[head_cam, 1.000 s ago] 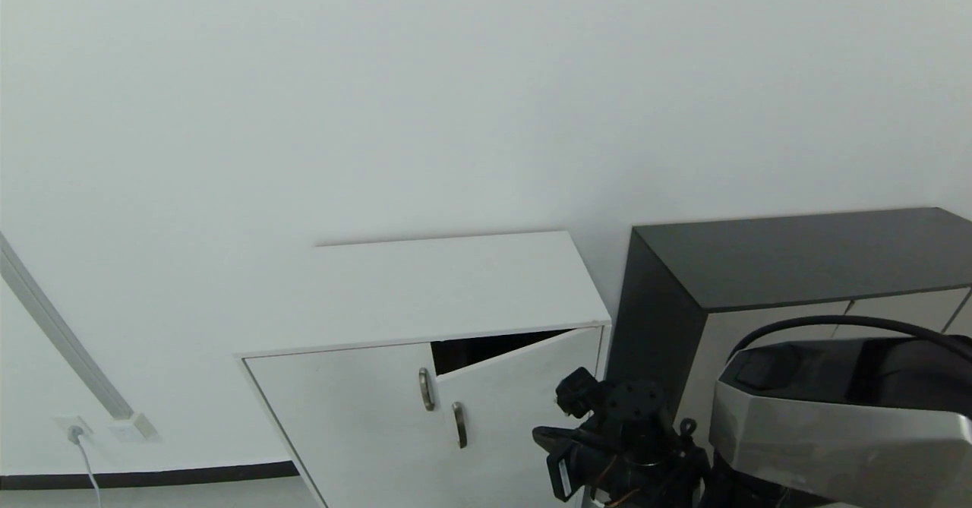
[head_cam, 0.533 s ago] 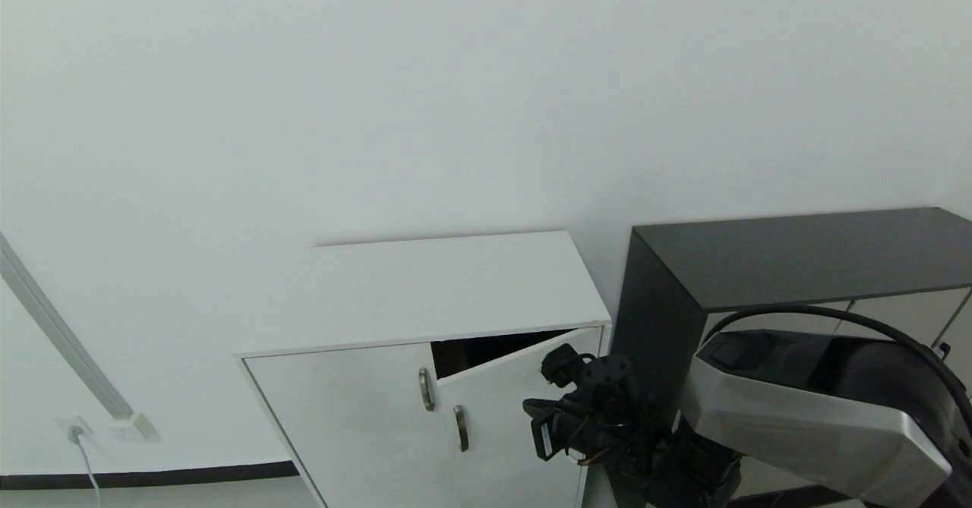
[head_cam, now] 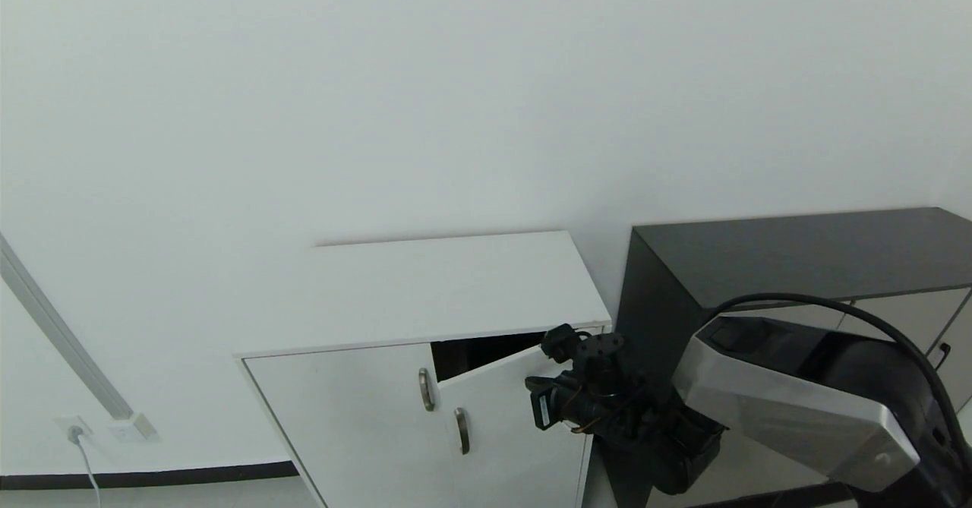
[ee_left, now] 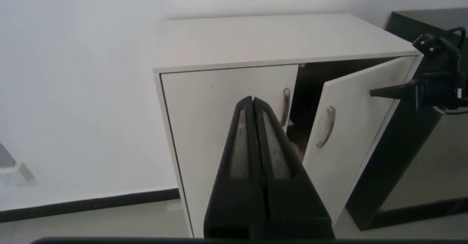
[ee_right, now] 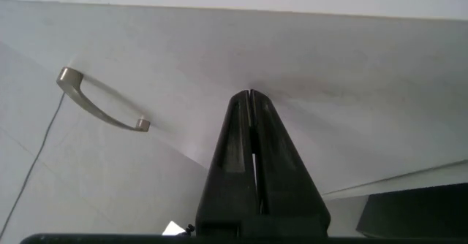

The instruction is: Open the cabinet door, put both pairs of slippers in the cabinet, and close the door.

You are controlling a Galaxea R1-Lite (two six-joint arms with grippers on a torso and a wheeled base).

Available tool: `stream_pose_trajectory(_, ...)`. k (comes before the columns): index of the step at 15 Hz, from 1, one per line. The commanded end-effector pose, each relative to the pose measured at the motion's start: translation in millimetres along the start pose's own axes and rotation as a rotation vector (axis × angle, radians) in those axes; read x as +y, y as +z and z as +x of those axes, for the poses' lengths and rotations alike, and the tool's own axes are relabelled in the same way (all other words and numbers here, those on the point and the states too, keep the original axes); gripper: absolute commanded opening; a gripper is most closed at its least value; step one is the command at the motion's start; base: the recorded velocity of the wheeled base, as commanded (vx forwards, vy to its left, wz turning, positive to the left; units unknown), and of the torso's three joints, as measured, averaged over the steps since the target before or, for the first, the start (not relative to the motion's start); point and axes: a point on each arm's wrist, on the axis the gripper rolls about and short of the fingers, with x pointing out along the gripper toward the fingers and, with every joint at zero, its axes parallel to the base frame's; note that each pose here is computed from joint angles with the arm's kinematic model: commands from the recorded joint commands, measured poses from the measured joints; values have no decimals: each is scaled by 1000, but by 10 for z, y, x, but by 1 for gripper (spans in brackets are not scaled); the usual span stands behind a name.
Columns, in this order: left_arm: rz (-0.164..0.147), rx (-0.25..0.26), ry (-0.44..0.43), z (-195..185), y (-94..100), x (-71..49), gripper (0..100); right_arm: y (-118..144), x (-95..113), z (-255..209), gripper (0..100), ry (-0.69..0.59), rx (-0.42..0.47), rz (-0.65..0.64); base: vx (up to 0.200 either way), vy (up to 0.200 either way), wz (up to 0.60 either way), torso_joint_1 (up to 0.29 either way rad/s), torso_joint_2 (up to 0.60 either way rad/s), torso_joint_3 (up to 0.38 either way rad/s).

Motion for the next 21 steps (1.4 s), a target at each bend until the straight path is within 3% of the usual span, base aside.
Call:
stream_pose_trajectory(1, 0, 1, 1, 1, 0, 0, 0, 11, -12, 74, 0, -1, -7, -1, 0, 0, 0, 0, 0, 0)
stream_pose_trajectory(21, 1, 1, 1, 1, 0, 0, 0, 190, -149, 364, 0, -29, -14, 2, 0, 0, 0, 0, 0, 0)
